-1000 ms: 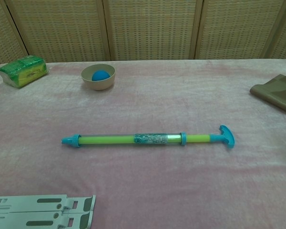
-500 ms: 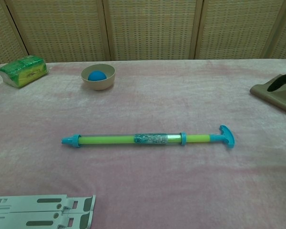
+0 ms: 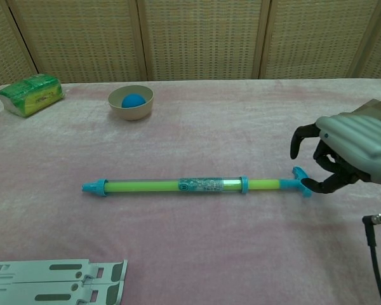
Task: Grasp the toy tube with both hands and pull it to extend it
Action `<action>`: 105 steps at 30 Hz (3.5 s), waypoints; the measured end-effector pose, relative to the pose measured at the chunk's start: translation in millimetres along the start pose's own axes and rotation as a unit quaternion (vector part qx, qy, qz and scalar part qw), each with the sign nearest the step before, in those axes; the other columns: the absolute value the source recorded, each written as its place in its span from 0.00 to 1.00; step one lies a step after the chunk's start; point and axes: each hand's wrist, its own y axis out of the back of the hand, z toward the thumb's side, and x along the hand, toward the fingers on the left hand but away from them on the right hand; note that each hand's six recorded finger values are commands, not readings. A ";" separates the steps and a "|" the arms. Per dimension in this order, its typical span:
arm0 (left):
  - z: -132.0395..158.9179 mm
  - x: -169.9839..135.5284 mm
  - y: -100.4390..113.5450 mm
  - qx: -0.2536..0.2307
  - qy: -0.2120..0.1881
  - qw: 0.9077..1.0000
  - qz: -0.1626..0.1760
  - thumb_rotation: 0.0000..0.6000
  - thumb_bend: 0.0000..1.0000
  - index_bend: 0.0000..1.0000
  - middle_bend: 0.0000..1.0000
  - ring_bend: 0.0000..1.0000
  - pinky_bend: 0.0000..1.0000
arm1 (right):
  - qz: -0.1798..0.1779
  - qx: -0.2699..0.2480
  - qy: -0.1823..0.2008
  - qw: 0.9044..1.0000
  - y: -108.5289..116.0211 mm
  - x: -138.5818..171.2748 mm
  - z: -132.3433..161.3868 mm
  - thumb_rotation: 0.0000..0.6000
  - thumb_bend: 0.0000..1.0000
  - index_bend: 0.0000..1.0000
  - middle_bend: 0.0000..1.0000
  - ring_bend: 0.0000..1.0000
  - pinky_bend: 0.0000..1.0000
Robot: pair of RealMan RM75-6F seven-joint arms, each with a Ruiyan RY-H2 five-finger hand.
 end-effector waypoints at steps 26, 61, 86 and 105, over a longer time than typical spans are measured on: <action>-7.3 6.0 -5.5 -0.006 0.012 1.000 -0.014 1.00 0.14 0.00 0.00 0.00 0.00 | 0.043 0.018 -0.029 0.998 -41.2 -36.6 19.5 1.00 0.51 0.47 0.99 0.99 0.59; -2.6 9.3 -9.7 -0.006 0.010 1.000 -0.021 1.00 0.14 0.00 0.00 0.00 0.00 | 0.012 0.012 -0.016 1.000 -10.4 -36.3 33.1 1.00 0.60 0.82 1.00 1.00 0.61; 58.7 78.0 12.2 -0.032 -0.009 0.999 -0.039 1.00 0.34 0.42 0.88 0.79 0.70 | -0.005 0.034 -0.020 0.999 25.9 -40.0 52.9 1.00 0.61 0.82 1.00 1.00 0.63; 107.7 97.0 -6.8 -0.046 -0.017 0.991 -0.124 1.00 0.26 0.37 0.89 0.80 0.72 | 0.003 0.037 -0.025 0.999 18.1 -46.6 63.7 1.00 0.61 0.82 1.00 1.00 0.63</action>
